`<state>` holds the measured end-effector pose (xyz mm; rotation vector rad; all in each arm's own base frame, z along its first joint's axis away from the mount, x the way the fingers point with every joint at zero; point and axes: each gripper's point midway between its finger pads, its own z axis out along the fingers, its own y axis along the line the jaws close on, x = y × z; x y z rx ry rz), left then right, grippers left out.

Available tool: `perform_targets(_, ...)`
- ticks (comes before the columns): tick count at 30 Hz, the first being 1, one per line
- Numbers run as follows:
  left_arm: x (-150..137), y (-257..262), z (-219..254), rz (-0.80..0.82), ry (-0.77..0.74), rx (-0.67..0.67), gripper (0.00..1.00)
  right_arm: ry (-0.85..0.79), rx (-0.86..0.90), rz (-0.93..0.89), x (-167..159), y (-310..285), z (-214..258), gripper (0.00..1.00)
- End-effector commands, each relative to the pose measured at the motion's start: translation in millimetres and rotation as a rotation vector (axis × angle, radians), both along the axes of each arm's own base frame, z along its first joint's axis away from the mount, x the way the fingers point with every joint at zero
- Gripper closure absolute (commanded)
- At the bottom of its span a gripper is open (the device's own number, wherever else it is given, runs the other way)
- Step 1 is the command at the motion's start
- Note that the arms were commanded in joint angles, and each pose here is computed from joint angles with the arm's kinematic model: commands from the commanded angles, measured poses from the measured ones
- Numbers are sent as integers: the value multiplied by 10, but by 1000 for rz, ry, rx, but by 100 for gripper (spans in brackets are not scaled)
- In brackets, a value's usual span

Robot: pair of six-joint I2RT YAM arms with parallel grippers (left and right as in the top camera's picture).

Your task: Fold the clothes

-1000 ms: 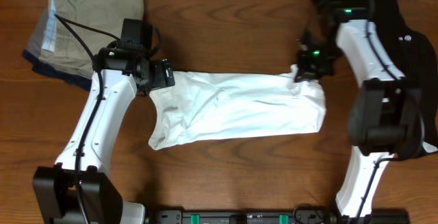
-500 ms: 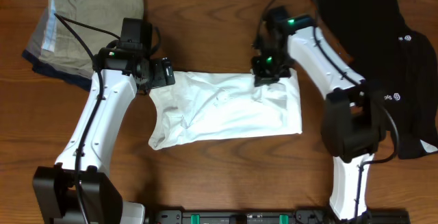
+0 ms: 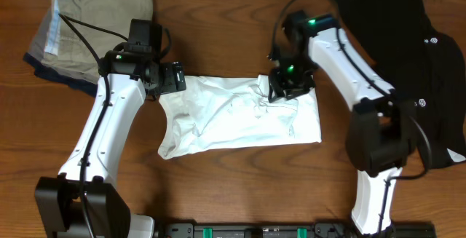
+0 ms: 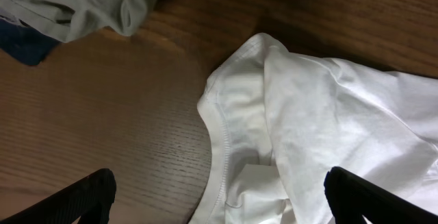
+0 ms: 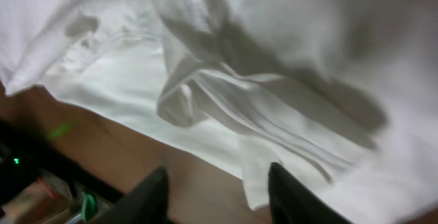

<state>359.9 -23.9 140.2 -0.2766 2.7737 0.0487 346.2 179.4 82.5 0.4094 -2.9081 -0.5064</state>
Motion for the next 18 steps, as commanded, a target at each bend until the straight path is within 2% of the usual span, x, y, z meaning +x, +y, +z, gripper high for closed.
perform_targets(1, 35, 37, 41, -3, -14, 15, 2, -96, -54, 12, 133, -237, 168, 31)
perform_targets(5, 49, 35, 46, -3, -20, 14, 2, -86, -81, 9, 111, -305, 3, 38)
perform_targets(7, 49, 35, 46, -3, -20, 14, 2, -78, -83, 5, 83, -312, -114, 39)
perform_targets(11, 49, 35, 46, -3, -20, 14, 2, -68, -128, -26, 29, -393, -378, 34)
perform_targets(18, 56, 34, 49, -3, -23, 13, 2, -53, -132, -51, -44, -407, -568, 43)
